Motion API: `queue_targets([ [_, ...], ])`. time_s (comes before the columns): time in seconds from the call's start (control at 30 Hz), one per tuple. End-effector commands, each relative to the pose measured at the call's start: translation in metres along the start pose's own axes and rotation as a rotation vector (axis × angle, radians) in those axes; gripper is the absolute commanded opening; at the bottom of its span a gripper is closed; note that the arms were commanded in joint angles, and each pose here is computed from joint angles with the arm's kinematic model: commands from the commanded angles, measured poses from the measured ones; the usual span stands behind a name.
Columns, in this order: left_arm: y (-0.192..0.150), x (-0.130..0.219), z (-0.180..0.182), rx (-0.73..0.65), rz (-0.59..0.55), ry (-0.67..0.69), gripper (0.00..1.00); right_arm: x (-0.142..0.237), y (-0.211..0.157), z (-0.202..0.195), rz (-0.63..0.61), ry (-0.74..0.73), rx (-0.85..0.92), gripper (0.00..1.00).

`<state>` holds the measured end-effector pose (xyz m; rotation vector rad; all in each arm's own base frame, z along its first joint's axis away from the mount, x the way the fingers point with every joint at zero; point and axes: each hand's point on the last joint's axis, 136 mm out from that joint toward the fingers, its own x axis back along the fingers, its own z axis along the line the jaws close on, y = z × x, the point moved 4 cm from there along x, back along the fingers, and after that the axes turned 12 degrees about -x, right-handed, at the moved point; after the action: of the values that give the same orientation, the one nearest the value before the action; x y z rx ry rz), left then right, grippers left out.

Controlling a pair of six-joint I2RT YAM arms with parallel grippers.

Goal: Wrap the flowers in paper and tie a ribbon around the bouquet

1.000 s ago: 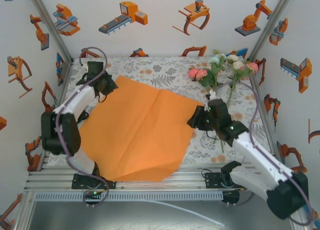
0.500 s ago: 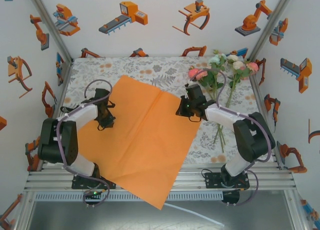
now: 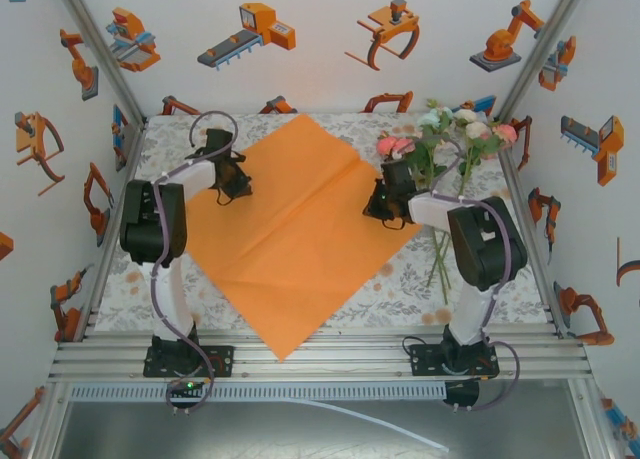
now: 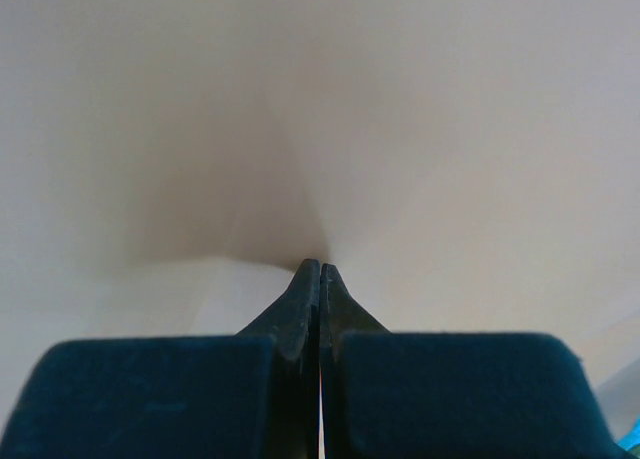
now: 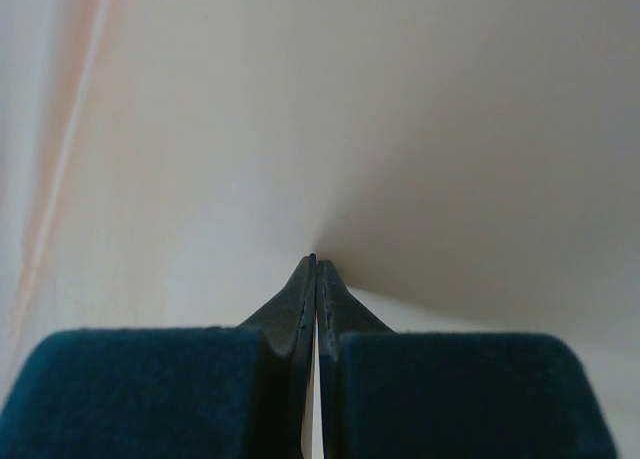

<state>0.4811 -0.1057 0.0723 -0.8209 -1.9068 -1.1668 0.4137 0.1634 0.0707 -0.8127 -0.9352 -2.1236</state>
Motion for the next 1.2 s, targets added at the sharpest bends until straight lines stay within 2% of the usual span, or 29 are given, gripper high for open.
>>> queue_targets([
  [0.0,-0.023,-0.036,0.021,0.024,0.102,0.101,0.00,-0.016,0.022,-0.020,-0.018,-0.074,-0.006,0.04],
  [0.1,-0.008,-0.034,0.011,0.040,0.073,0.069,0.00,-0.023,0.043,-0.018,-0.039,-0.080,0.035,0.05],
  [0.23,0.002,-0.014,-0.005,0.036,0.037,0.020,0.05,-0.027,0.066,-0.023,-0.051,-0.114,0.068,0.07],
  [0.33,0.011,0.011,-0.010,0.030,-0.018,-0.006,0.14,-0.018,0.076,-0.011,-0.026,-0.051,0.086,0.12],
  [0.43,0.025,0.049,-0.029,-0.017,-0.081,-0.104,0.22,0.014,0.082,0.020,-0.012,0.061,0.119,0.20],
  [0.53,0.025,0.093,-0.058,-0.109,-0.116,-0.236,0.28,0.066,0.093,0.041,-0.089,0.115,0.164,0.27],
  [0.6,0.015,0.121,-0.074,-0.191,-0.136,-0.300,0.32,0.094,0.101,0.033,-0.170,0.062,0.177,0.33],
  [0.67,-0.004,0.150,-0.087,-0.295,-0.160,-0.353,0.37,0.115,0.111,0.006,-0.256,-0.042,0.172,0.40],
  [0.8,-0.056,0.190,-0.106,-0.497,-0.222,-0.500,0.40,0.133,0.123,-0.052,-0.307,-0.251,0.182,0.45],
  [0.87,-0.086,0.207,-0.116,-0.599,-0.226,-0.605,0.43,0.130,0.128,-0.071,-0.288,-0.275,0.161,0.46],
  [1.0,-0.127,0.226,-0.122,-0.705,-0.197,-0.729,0.51,0.109,0.139,-0.084,-0.234,-0.259,0.141,0.46],
  [1.17,-0.151,0.230,-0.114,-0.761,-0.179,-0.757,0.67,0.074,0.151,-0.082,-0.186,-0.190,0.132,0.46],
])
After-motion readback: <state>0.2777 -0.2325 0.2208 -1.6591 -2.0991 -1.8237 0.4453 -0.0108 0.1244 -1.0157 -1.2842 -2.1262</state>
